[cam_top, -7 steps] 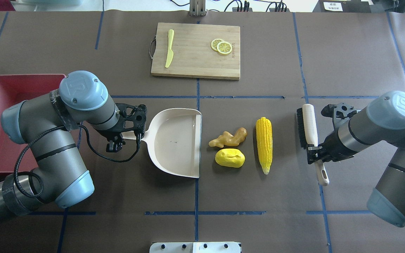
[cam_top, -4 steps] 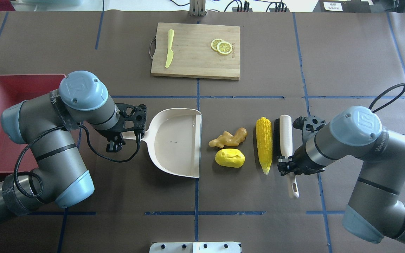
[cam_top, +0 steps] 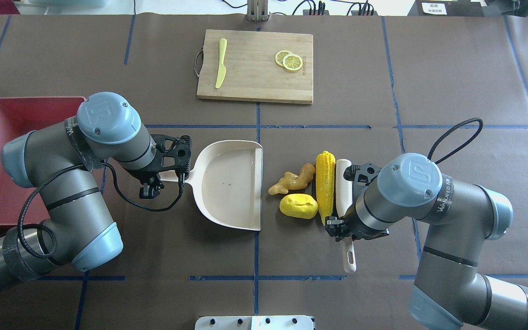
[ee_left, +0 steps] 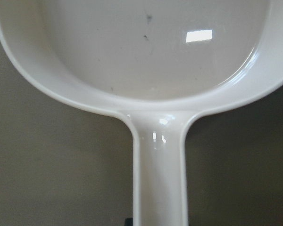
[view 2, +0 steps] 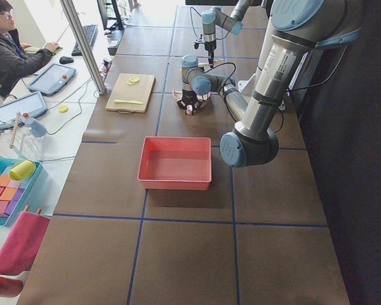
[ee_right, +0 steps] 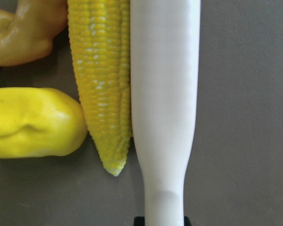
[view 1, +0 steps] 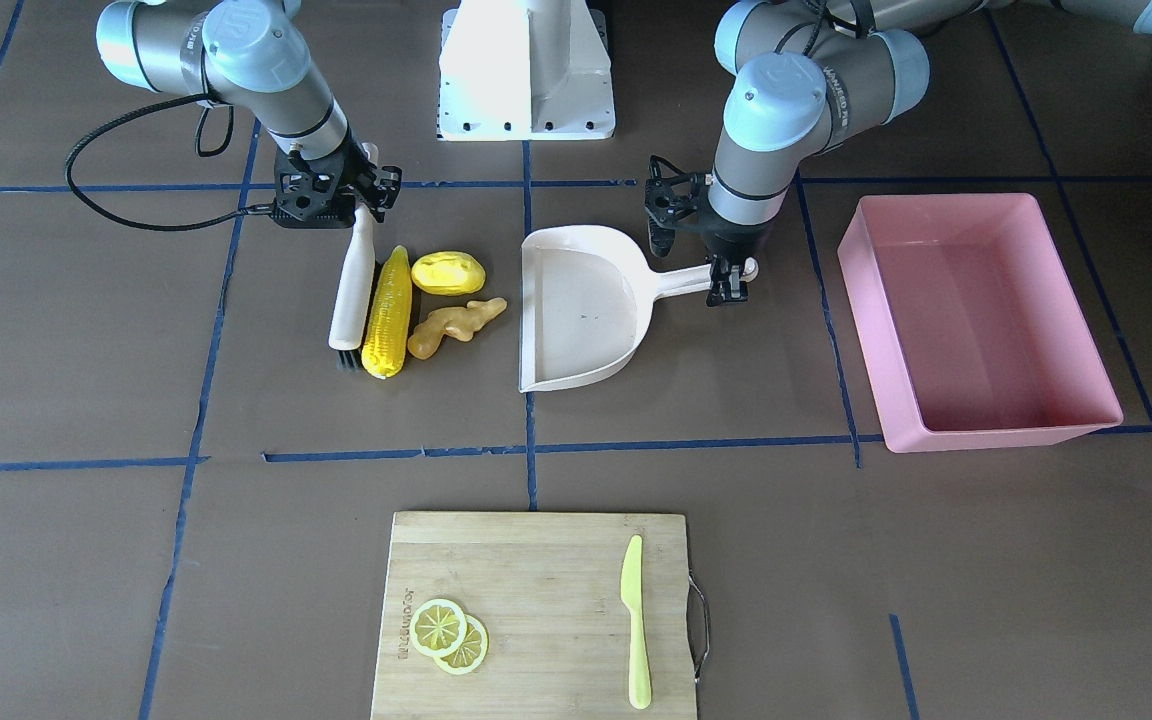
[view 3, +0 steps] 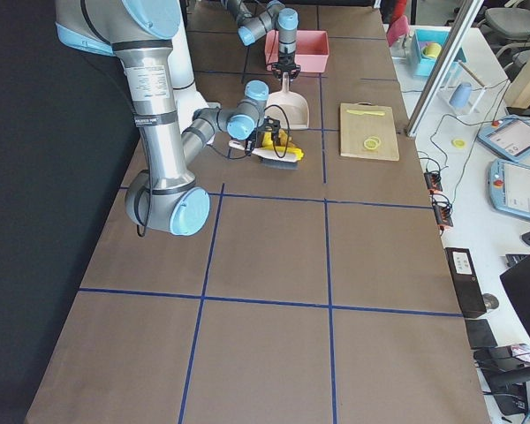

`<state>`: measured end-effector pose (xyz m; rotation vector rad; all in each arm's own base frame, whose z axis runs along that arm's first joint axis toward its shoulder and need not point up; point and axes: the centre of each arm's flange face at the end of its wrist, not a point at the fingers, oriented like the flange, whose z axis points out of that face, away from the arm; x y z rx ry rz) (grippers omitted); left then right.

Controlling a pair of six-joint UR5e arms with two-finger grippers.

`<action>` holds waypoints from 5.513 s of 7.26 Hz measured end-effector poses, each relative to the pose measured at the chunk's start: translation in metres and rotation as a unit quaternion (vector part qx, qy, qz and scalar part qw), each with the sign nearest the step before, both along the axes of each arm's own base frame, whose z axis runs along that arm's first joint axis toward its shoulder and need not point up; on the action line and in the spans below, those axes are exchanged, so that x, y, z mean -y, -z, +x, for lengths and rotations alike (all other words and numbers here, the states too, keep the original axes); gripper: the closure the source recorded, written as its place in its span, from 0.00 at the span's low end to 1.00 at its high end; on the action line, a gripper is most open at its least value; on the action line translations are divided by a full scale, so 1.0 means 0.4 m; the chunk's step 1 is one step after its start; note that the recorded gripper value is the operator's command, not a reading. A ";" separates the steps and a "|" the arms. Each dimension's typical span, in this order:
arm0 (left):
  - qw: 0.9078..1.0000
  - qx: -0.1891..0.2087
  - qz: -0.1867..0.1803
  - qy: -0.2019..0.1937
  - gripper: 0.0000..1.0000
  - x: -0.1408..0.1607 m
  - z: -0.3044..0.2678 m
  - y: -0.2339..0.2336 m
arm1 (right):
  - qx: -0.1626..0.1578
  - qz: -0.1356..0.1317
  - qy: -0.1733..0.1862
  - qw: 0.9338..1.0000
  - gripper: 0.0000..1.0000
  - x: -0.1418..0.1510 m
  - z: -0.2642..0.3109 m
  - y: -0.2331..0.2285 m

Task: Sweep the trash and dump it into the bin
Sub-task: 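Sweep the corn, pepper and ginger into the dustpan with the brush, then push the vegetables deeper into the dustpan with the brush, then lift the dustpan toward the bin with left gripper while right withdraws brush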

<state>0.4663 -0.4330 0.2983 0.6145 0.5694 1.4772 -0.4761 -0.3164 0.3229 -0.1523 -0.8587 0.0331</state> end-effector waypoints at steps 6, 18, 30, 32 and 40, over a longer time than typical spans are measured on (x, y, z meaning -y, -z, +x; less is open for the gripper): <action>1.000 -0.003 -0.003 0.005 1.00 -0.001 -0.001 0.010 | 0.013 -0.015 -0.003 1.000 1.00 -0.008 -0.138 0.113; 1.000 -0.009 -0.008 0.013 1.00 -0.001 0.003 0.030 | 0.033 -0.049 -0.023 0.998 1.00 0.004 -0.328 0.314; 1.000 -0.009 -0.012 0.017 1.00 0.000 0.004 0.029 | 0.043 0.015 -0.002 0.999 1.00 -0.017 -0.289 0.346; 1.000 -0.008 -0.013 0.017 1.00 0.001 0.004 0.027 | 0.032 0.026 0.001 0.999 1.00 -0.044 -0.247 0.373; 0.999 -0.015 -0.017 0.025 1.00 0.001 0.000 0.026 | -0.035 0.099 0.059 0.993 1.00 -0.034 -0.112 0.253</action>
